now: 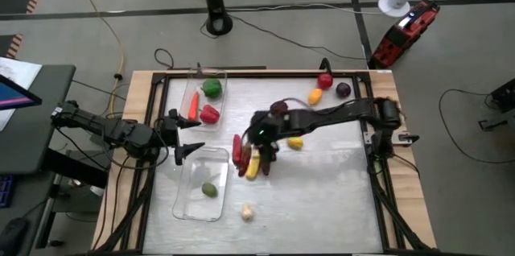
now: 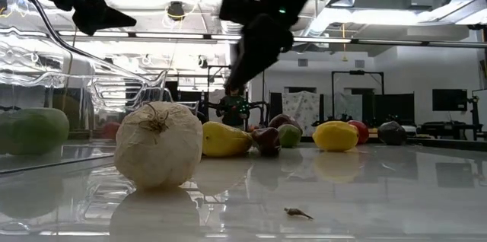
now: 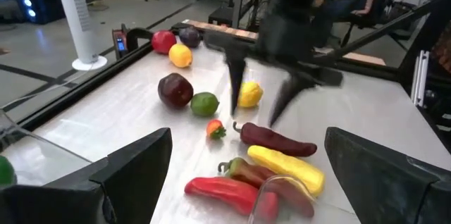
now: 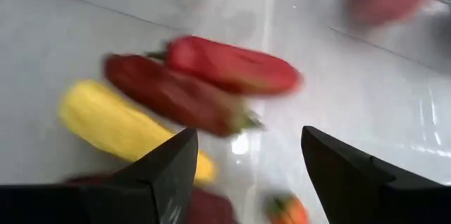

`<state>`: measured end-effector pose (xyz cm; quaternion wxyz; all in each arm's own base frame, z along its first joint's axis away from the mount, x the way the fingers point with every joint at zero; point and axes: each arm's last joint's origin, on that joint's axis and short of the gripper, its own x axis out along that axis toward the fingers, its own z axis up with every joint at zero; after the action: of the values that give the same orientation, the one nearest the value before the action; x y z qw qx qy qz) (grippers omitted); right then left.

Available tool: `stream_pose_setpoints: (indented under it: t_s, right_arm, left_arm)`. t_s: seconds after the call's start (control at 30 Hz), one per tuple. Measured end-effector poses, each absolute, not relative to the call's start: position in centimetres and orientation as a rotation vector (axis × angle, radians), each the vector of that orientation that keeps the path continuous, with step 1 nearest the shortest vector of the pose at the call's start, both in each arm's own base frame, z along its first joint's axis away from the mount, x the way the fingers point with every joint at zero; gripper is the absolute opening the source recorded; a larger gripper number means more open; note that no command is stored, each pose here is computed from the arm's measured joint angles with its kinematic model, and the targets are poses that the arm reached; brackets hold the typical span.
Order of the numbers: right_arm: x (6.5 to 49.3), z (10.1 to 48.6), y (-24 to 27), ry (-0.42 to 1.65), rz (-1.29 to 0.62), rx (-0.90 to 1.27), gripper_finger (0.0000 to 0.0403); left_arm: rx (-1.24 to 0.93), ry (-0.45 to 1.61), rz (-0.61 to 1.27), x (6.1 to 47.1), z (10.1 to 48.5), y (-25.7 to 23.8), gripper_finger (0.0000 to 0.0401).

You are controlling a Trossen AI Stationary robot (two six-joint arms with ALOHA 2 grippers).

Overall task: Sort produce into baskets
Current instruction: Put the green lime into the bottom transparent bin

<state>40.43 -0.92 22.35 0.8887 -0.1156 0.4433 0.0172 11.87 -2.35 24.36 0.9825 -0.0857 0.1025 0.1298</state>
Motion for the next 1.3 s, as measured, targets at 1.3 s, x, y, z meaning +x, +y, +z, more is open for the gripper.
stream_pose_setpoints:
  t_s: [1.3]
  right_arm:
    - [32.8,13.5,-7.2,0.953,-0.314,-0.142,0.025]
  left_arm:
    - [-0.184,0.21,0.295,11.8,24.2,-2.3,0.0361]
